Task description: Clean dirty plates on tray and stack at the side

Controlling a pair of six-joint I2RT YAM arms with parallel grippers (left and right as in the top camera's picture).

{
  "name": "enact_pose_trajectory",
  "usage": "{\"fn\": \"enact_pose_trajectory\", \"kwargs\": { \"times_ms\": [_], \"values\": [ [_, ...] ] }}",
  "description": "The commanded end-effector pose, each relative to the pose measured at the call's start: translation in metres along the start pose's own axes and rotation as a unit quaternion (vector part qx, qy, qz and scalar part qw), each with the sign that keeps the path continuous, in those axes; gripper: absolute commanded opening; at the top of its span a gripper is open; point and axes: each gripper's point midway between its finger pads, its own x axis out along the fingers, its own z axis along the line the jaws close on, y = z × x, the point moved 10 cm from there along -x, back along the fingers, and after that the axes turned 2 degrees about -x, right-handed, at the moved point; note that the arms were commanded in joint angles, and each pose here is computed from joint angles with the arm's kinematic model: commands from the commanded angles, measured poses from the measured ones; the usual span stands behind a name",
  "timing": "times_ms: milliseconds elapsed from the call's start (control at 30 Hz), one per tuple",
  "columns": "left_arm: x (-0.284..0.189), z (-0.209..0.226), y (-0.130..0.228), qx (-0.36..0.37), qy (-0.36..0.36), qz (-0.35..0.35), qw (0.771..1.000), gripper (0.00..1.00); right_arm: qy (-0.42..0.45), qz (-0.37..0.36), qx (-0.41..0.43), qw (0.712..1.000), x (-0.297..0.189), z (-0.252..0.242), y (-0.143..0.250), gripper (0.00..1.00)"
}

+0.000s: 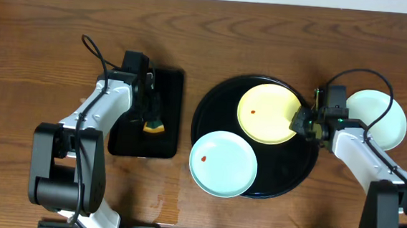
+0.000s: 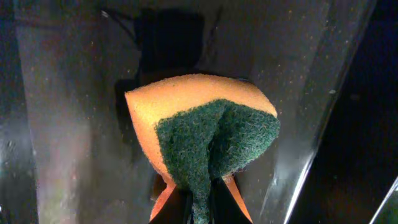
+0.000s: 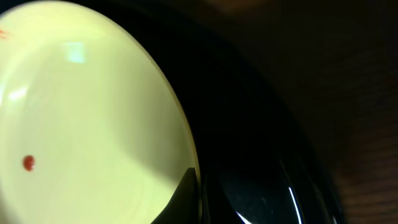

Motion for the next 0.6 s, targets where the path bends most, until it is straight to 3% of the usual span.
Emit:
{"fn": "enact_pose_trajectory", "kwargs": {
  "times_ms": [0,333,567],
  "values": [
    [0.011,0.004,0.006,0.021,-0.006,0.003,1.000,0.08,0.012,0.006,-0.016,1.000,0.007,-0.001,0.000,0.01],
    [0.033,0.012,0.021,0.008,-0.002,-0.007,1.000,0.08,0.011,0.004,-0.024,1.000,0.008,0.000,0.000,0.01],
    [-0.008,-0.001,0.003,0.004,0.000,-0.015,1.000,0.08,0.011,0.004,-0.030,0.999,0.008,0.000,0.000,0.01]
  ]
}}
